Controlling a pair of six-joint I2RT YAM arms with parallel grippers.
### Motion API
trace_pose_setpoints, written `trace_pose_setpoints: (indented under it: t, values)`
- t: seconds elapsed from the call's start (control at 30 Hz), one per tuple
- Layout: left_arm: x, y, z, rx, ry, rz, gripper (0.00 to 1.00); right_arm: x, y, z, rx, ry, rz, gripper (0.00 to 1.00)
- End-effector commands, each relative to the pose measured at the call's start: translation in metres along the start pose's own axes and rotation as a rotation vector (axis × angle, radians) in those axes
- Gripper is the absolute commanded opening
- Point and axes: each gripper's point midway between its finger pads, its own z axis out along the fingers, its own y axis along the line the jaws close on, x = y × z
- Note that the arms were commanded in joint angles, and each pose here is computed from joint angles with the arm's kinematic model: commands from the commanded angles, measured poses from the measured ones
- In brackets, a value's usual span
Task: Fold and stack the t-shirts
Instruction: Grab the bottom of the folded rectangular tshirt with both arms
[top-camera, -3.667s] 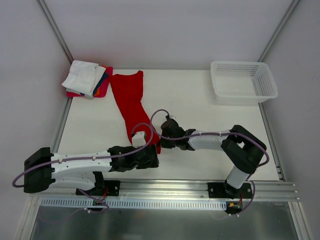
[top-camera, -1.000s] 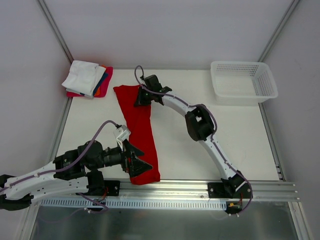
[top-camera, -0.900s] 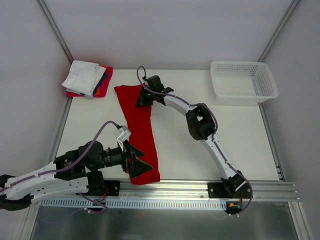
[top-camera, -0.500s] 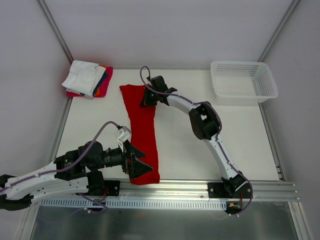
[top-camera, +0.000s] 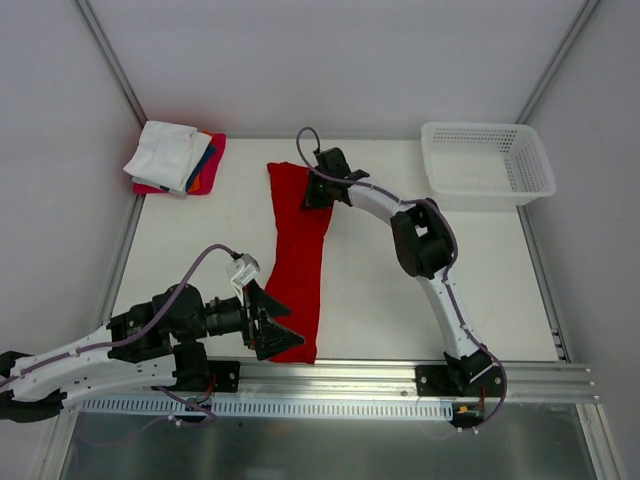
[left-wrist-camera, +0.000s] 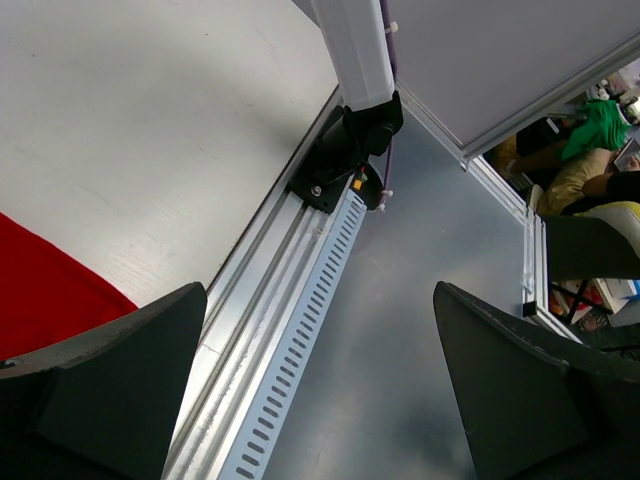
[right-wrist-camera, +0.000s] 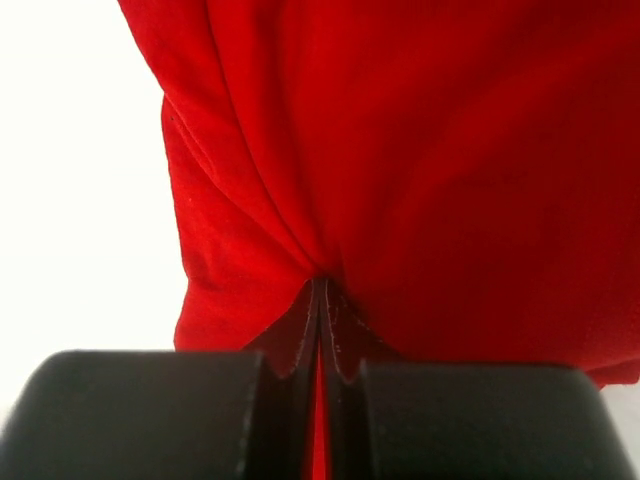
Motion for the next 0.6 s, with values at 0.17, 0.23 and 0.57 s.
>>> trace_pose_setpoints:
  t: [0.17,0.23,0.57]
  values:
    - [-0.003,-0.004,-0.005,0.043,-0.042,0.018,0.99,-0.017,-0.068,-0.035,0.187,0.004,0.015,0.01]
    - [-0.001,-0.002,-0.003,0.034,-0.035,0.016,0.99,-0.022,-0.069,-0.036,0.176,0.003,0.020,0.01]
    - [0.001,0.003,0.006,0.002,-0.013,0.040,0.99,-0.026,-0.040,-0.002,0.018,0.030,0.044,0.01]
